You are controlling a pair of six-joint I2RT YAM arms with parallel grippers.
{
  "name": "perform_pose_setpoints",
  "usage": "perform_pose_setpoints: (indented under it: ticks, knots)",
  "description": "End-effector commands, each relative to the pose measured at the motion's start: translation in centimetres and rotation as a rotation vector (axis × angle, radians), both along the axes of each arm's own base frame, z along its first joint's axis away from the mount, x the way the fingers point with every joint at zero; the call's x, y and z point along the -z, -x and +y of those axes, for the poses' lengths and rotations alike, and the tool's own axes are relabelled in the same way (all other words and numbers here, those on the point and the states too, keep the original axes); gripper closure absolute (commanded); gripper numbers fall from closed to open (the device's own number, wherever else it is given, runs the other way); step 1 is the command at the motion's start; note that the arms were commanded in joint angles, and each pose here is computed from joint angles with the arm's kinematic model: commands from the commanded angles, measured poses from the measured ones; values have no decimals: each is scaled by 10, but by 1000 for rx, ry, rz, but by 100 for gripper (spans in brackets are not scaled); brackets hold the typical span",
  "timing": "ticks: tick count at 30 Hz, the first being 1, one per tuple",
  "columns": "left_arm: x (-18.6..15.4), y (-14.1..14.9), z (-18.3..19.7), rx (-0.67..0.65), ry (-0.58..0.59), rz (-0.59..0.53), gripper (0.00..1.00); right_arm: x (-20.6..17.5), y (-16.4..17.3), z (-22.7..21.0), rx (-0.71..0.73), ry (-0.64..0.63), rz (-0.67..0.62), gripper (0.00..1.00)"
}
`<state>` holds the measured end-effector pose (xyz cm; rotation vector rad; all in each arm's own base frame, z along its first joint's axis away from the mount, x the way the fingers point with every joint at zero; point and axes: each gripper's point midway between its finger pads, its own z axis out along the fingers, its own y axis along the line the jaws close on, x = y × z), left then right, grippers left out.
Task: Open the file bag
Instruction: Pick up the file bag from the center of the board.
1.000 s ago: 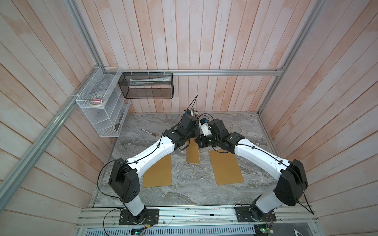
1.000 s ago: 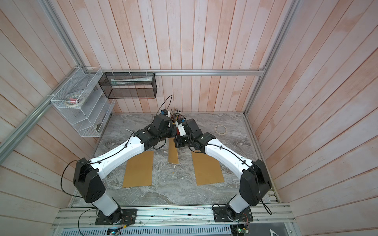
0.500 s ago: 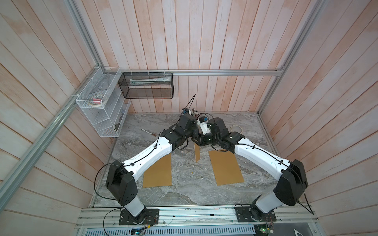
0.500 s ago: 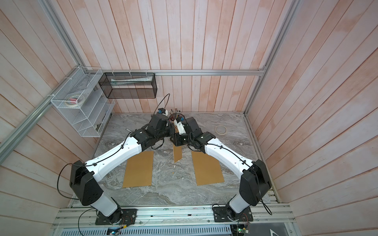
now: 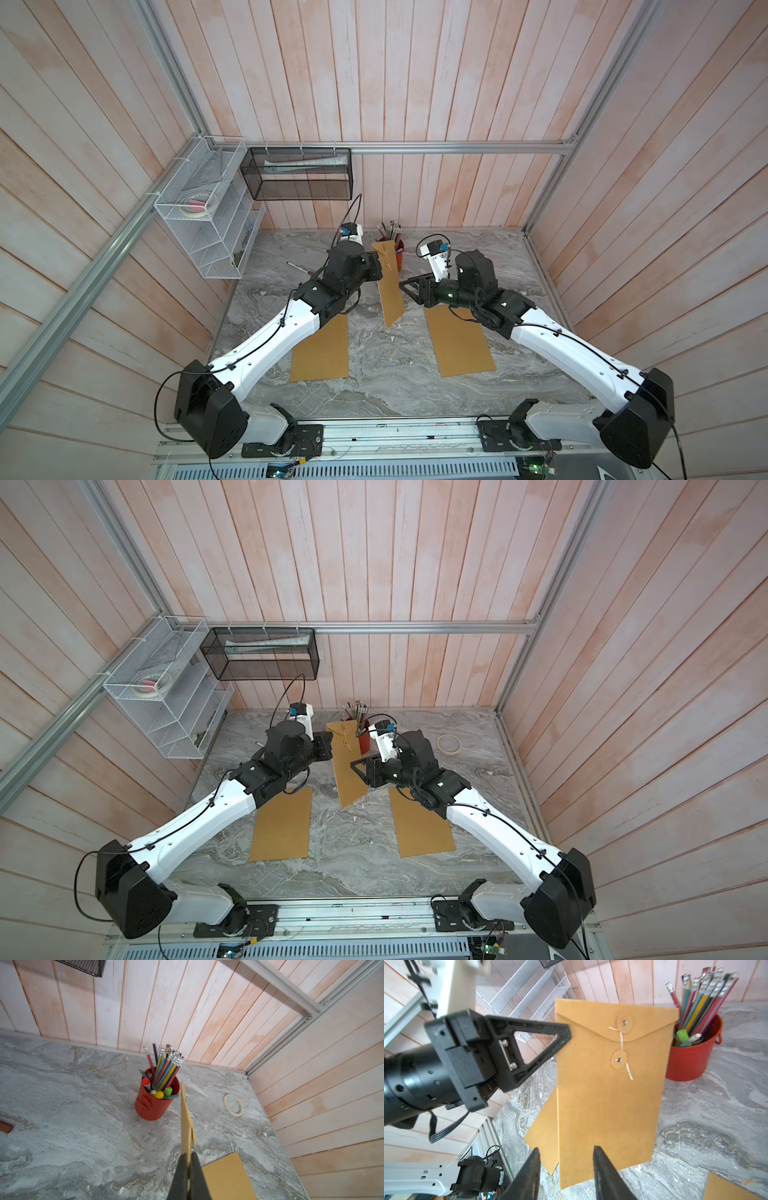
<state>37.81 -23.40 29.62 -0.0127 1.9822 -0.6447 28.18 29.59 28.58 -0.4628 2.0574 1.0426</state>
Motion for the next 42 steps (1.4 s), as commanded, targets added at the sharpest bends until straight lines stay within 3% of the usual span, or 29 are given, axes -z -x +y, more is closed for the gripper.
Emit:
perform_pose_setpoints:
  ticks: [1, 9, 18, 29, 34, 42]
  knots:
    - [-25, 8, -2, 92, 98, -123, 100, 5, -10, -20, 53, -34, 9, 56]
    - [-32, 40, 6, 264, 253, -235, 100, 23, -34, -61, 78, -106, 31, 55]
    - [-23, 65, -10, 512, 410, -192, 100, 29, -44, -68, 3, -154, 27, 54]
    - [-15, 74, -27, 656, 509, -141, 100, 29, -46, -64, -78, -180, 18, 55]
    - [-12, 73, -27, 652, 521, -134, 100, 25, -39, -60, -120, -209, 18, 67]
    - [1, 61, -29, 619, 505, -92, 100, 19, -26, -59, -170, -243, -5, 97]
